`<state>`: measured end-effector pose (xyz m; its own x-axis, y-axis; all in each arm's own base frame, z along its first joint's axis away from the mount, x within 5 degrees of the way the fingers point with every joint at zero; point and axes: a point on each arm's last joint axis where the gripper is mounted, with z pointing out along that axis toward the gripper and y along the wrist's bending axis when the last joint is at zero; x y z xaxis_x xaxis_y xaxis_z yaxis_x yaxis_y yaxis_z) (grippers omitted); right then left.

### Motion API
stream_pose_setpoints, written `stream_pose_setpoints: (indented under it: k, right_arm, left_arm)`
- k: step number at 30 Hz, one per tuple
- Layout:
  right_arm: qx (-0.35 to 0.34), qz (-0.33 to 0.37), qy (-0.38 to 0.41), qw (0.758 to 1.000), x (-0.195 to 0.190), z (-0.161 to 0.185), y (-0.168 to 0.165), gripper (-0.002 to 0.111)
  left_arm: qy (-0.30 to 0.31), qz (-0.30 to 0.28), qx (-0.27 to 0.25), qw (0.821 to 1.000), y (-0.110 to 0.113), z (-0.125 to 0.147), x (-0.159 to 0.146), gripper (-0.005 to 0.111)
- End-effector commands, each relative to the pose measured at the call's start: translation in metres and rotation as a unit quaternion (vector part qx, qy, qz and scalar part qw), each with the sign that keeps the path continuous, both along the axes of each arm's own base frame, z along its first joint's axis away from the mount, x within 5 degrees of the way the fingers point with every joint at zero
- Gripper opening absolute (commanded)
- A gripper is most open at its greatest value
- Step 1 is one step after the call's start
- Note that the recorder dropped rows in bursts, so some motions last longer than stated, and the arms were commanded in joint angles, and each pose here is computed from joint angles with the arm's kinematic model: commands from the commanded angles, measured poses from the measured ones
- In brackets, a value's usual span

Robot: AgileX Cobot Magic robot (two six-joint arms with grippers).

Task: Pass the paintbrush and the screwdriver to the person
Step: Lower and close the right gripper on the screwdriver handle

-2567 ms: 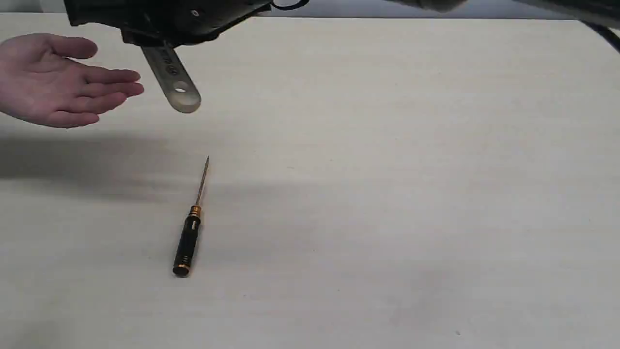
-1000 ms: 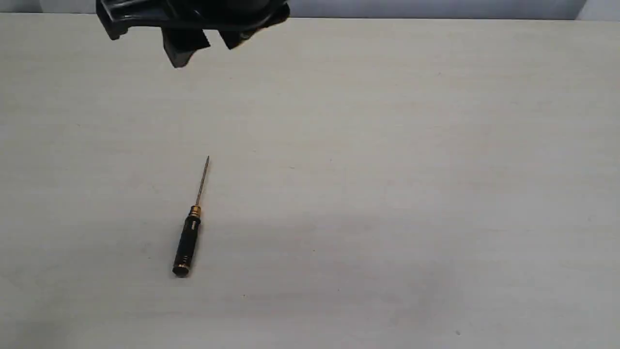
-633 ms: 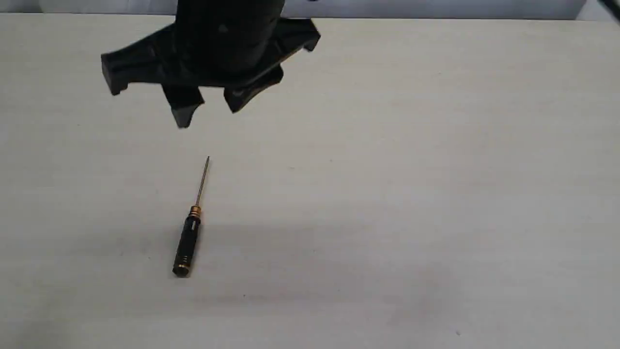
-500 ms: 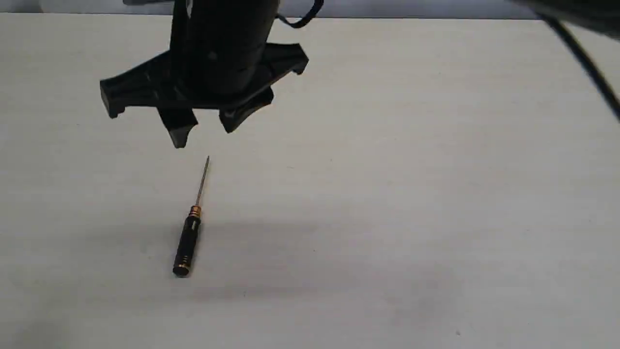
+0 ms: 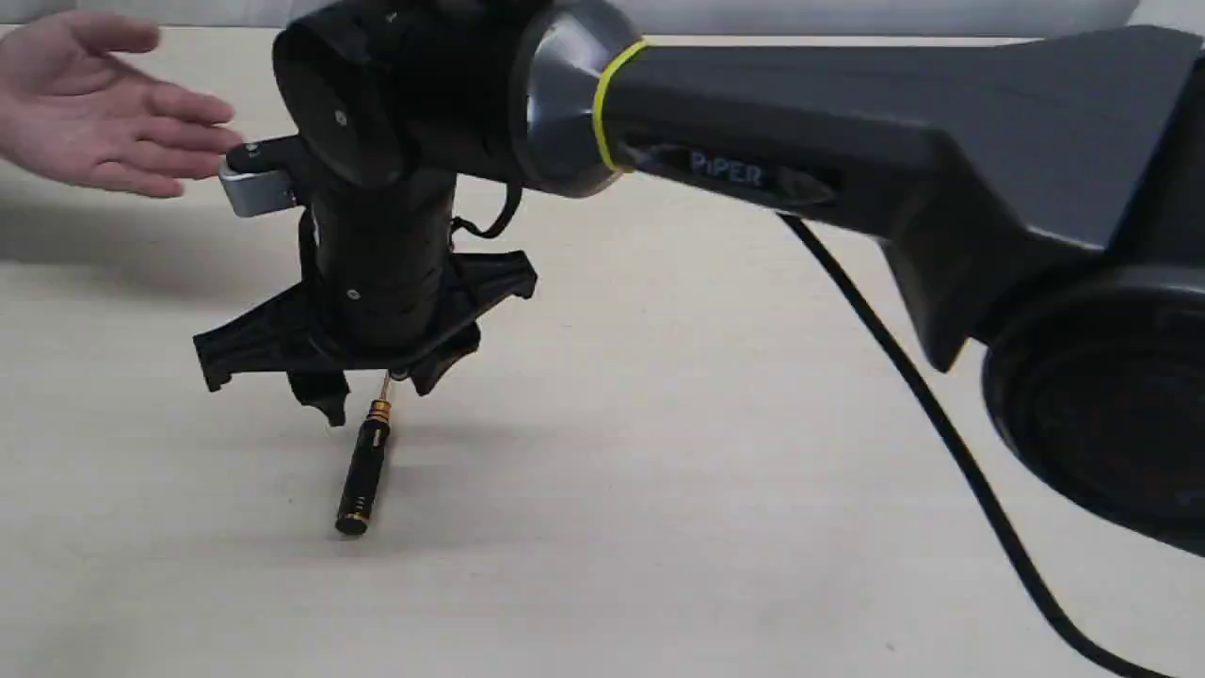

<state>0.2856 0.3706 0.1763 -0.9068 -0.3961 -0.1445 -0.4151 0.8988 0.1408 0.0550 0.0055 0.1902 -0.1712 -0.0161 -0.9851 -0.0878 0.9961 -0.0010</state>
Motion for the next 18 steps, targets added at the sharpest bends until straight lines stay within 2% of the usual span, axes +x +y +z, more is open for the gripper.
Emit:
stream_pose_setpoints:
  k: [1, 9, 18]
  right_arm:
    - [0.0, -0.014, 0.002, 1.0, 0.001, -0.011, 0.003, 0.051]
    - [0.015, -0.031, -0.001, 0.999, 0.004, -0.029, 0.011, 0.051]
    - [-0.005, -0.035, 0.018, 0.999, 0.004, -0.062, 0.013, 0.049]
  left_arm:
    - [-0.006, -0.003, -0.002, 1.0, 0.0, 0.0, 0.0, 0.0]
    - [-0.006, -0.003, -0.002, 1.0, 0.0, 0.0, 0.0, 0.0]
    - [-0.006, -0.003, -0.002, 1.0, 0.0, 0.0, 0.0, 0.0]
